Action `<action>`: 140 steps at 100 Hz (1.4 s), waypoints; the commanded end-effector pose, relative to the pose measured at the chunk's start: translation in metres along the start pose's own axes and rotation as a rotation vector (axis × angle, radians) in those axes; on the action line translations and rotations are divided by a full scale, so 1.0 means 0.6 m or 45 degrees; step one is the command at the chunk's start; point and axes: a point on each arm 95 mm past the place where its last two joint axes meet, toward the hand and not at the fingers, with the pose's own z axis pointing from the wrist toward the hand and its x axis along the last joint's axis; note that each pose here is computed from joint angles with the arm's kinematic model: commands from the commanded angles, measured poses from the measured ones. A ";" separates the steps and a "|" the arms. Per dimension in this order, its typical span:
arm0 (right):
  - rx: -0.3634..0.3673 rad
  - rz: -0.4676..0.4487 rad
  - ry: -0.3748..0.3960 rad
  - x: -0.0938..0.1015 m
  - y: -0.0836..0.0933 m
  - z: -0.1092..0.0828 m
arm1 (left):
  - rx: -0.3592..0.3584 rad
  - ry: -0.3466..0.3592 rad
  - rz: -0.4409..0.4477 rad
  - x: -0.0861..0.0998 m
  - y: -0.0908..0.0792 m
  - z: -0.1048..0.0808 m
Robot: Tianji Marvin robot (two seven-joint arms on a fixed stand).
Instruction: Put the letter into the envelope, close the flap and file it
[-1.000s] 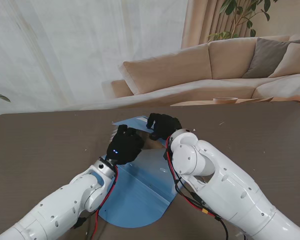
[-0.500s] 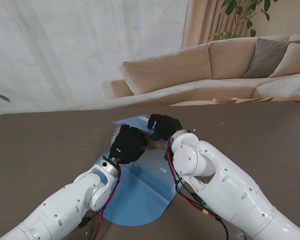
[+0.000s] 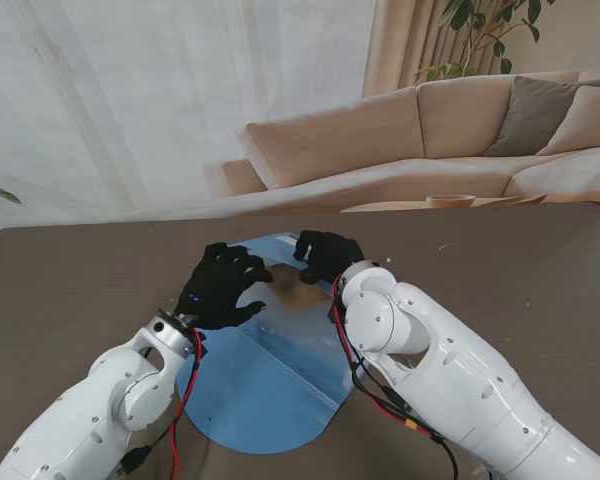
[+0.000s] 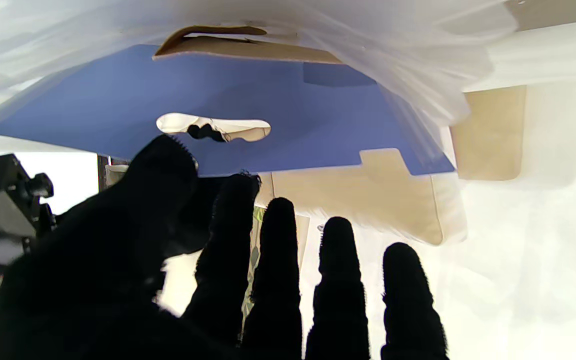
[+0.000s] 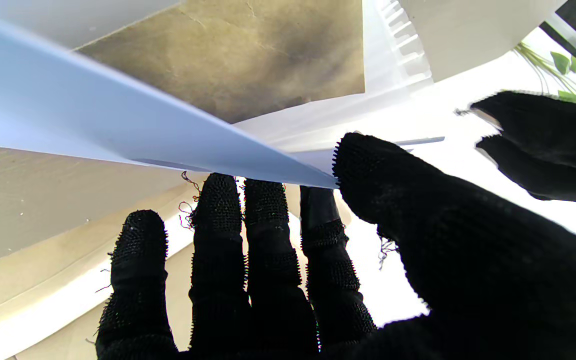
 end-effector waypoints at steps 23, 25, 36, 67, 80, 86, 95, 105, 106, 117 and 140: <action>0.063 -0.052 0.023 0.001 -0.035 0.003 | 0.017 -0.049 -0.123 -0.025 -0.013 -0.057; 0.067 -0.057 0.025 0.001 -0.038 0.003 | 0.021 -0.050 -0.127 -0.027 -0.013 -0.061; 0.092 -0.087 0.035 0.001 -0.057 0.007 | 0.046 -0.058 -0.164 -0.033 -0.016 -0.081; 0.159 -0.205 0.069 0.004 -0.109 0.012 | 0.074 -0.091 -0.257 -0.042 -0.011 -0.124; 0.208 -0.235 0.079 0.007 -0.119 0.009 | 0.074 -0.104 -0.278 -0.045 -0.007 -0.130; 0.221 -0.243 0.080 0.008 -0.120 0.007 | 0.068 -0.109 -0.286 -0.046 -0.006 -0.131; 0.229 -0.250 0.084 0.011 -0.120 0.002 | 0.067 -0.114 -0.297 -0.047 -0.005 -0.132; 0.214 -0.251 0.085 0.015 -0.116 -0.004 | 0.065 -0.119 -0.308 -0.047 -0.005 -0.133; 0.211 -0.251 0.085 0.015 -0.116 -0.005 | 0.065 -0.119 -0.309 -0.047 -0.005 -0.134; 0.166 -0.248 0.083 0.018 -0.108 -0.015 | 0.059 -0.124 -0.322 -0.047 -0.004 -0.136; 0.043 -0.181 0.099 0.021 -0.097 -0.049 | 0.006 -0.156 -0.444 -0.038 0.003 -0.154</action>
